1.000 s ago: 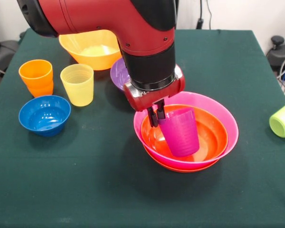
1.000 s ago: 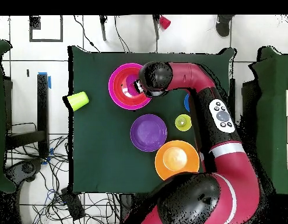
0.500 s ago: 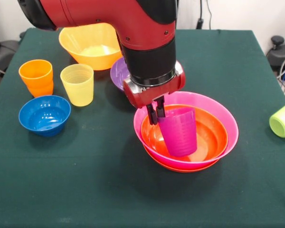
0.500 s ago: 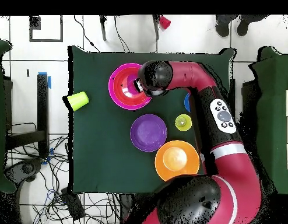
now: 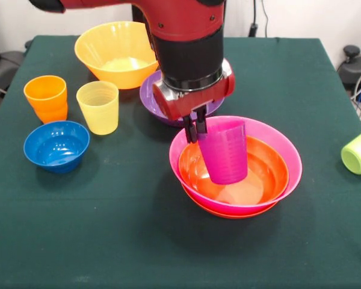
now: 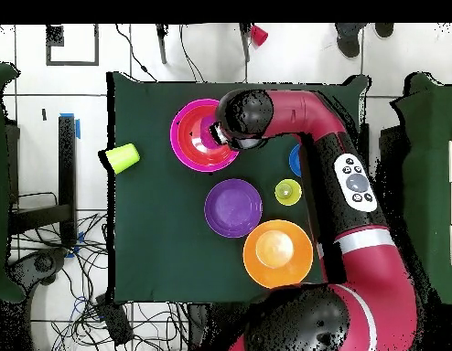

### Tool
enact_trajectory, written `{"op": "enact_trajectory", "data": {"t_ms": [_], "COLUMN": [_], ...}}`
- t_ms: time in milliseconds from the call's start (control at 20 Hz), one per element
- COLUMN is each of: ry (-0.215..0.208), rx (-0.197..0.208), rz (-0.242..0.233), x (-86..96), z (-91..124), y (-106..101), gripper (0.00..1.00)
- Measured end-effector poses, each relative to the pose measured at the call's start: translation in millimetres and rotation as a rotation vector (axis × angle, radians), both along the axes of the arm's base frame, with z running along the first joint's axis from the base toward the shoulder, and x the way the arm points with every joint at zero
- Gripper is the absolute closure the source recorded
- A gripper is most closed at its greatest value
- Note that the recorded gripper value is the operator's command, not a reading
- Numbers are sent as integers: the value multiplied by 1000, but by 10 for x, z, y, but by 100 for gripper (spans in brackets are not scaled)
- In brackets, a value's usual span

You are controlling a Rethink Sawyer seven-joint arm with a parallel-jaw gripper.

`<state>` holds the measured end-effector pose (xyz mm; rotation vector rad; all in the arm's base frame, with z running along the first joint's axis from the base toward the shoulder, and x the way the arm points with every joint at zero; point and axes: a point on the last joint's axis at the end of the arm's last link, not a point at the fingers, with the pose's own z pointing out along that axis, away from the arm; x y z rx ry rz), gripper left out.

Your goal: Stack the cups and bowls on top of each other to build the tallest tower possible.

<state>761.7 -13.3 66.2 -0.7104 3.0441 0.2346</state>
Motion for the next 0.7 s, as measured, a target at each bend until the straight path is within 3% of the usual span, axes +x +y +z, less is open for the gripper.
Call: {"op": "enact_trajectory", "data": {"t_ms": [700], "ry": [17], "rx": [-14], "rz": [22], "x": [-61], "z": [233], "y": [34], "gripper": [100]}}
